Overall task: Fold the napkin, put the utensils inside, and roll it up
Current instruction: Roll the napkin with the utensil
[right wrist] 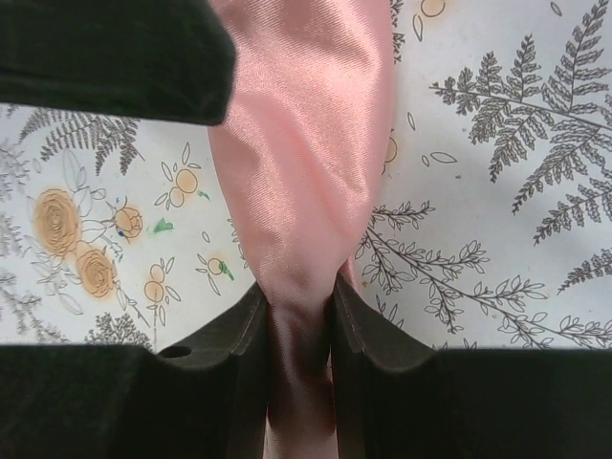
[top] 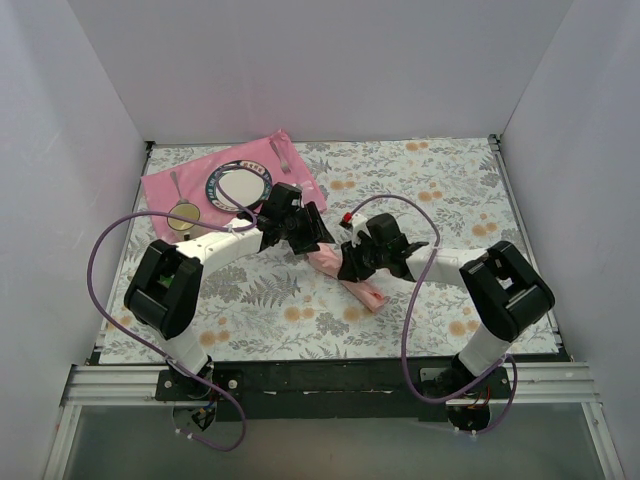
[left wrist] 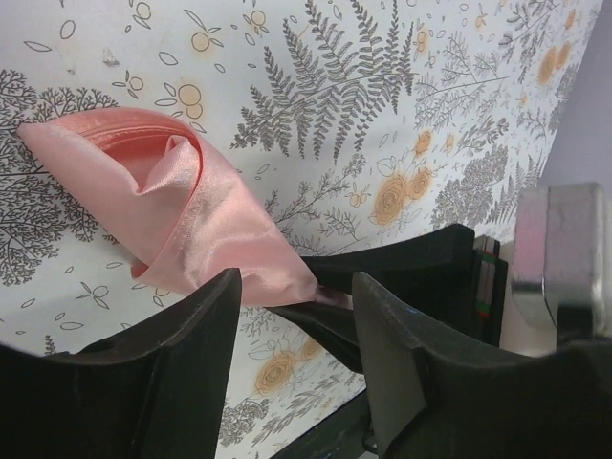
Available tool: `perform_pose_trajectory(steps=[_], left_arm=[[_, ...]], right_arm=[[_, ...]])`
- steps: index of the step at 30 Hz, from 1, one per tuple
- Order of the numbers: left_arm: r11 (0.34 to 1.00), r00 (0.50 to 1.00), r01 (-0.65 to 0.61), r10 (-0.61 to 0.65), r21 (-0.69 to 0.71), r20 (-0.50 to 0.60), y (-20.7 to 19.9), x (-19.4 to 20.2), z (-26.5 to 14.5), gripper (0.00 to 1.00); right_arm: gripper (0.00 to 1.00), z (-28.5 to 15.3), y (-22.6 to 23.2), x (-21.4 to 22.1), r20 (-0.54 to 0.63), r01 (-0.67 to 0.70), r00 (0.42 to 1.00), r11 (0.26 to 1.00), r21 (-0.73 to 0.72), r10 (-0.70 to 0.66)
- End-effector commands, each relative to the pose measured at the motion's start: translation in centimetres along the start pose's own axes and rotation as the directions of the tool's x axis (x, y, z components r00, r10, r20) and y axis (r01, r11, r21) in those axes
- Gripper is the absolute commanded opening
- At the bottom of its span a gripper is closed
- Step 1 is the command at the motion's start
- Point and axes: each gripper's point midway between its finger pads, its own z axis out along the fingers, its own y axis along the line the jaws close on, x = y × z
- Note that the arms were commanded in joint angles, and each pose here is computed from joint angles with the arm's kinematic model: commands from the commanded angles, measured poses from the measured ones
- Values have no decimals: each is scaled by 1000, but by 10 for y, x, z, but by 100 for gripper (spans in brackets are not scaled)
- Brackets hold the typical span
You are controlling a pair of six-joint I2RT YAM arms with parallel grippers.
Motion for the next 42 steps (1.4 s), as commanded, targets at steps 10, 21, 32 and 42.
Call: perform_pose_trajectory(steps=[10, 21, 32, 42], left_arm=[[997, 999, -9, 12, 80, -36, -20, 13, -1, 47], [999, 999, -9, 11, 50, -48, -4, 32, 0, 46], [999, 999, -17, 16, -27, -40, 23, 35, 22, 46], [999, 998, -15, 12, -47, -61, 35, 41, 33, 46]], right_arm=[[31, -4, 7, 16, -70, -281, 960, 919, -276, 272], [31, -5, 2, 22, -105, -379, 925, 868, -320, 365], [39, -10, 2, 18, -100, -395, 918, 859, -326, 385], [54, -20, -4, 1, -80, -303, 953, 920, -247, 293]])
